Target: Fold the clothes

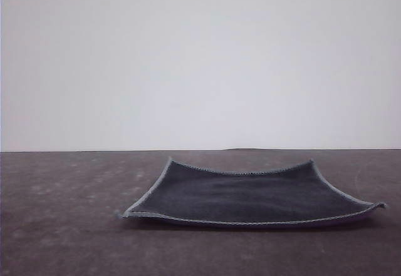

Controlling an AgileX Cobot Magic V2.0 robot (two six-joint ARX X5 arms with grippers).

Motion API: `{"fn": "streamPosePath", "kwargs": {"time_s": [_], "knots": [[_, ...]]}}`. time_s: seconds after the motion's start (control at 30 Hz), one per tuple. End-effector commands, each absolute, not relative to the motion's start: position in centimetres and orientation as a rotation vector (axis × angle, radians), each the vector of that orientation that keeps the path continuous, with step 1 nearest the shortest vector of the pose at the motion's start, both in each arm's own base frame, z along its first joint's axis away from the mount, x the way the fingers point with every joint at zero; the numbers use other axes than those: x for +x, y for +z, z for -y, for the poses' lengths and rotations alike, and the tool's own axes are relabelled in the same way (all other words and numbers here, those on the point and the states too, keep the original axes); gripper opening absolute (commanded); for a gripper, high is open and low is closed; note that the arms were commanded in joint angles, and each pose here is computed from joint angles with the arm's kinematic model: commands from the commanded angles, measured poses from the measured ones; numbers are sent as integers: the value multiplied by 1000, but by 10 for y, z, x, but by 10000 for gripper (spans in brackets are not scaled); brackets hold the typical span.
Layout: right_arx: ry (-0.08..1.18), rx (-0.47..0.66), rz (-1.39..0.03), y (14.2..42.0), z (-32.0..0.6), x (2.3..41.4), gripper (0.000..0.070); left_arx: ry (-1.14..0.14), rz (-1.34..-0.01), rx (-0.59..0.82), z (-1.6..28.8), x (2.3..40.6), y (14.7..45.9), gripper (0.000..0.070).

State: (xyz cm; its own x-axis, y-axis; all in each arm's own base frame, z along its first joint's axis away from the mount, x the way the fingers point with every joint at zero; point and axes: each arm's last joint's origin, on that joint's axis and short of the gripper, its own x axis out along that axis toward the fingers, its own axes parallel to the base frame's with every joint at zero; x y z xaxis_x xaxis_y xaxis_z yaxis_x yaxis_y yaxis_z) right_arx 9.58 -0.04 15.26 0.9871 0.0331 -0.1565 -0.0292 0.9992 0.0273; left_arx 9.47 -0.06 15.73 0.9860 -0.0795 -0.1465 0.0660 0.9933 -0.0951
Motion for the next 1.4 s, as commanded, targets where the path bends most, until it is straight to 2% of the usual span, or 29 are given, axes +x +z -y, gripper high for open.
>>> {"fn": "streamPosePath", "kwargs": {"time_s": [0.0,0.1,0.17,0.27,0.47,0.67,0.83,0.97,1.07,1.2,1.37], "knots": [[30,94,-152,152,0,96,16,-69,-179,-114,0,96,150,0],[34,149,-147,154,0,96,15,-69,-168,-147,1,95,154,0],[47,189,-135,160,0,95,15,-94,-145,-225,2,93,164,0],[95,243,-103,180,-2,93,10,-121,-88,-344,2,89,190,0],[102,250,-95,237,-2,98,9,-120,-29,-325,2,89,249,1],[136,227,-260,290,-3,131,9,-120,-146,-256,2,123,293,1],[154,135,-451,312,-3,176,9,-185,-311,-229,3,176,315,0],[163,95,-547,313,-2,210,9,-313,-404,-255,9,223,322,0],[178,105,-607,303,-2,231,9,-433,-469,-273,17,254,320,0],[264,149,-700,280,-4,252,9,-514,-551,-277,29,287,306,0],[347,205,-798,257,-7,268,10,-583,-658,-290,43,310,278,0]]}}
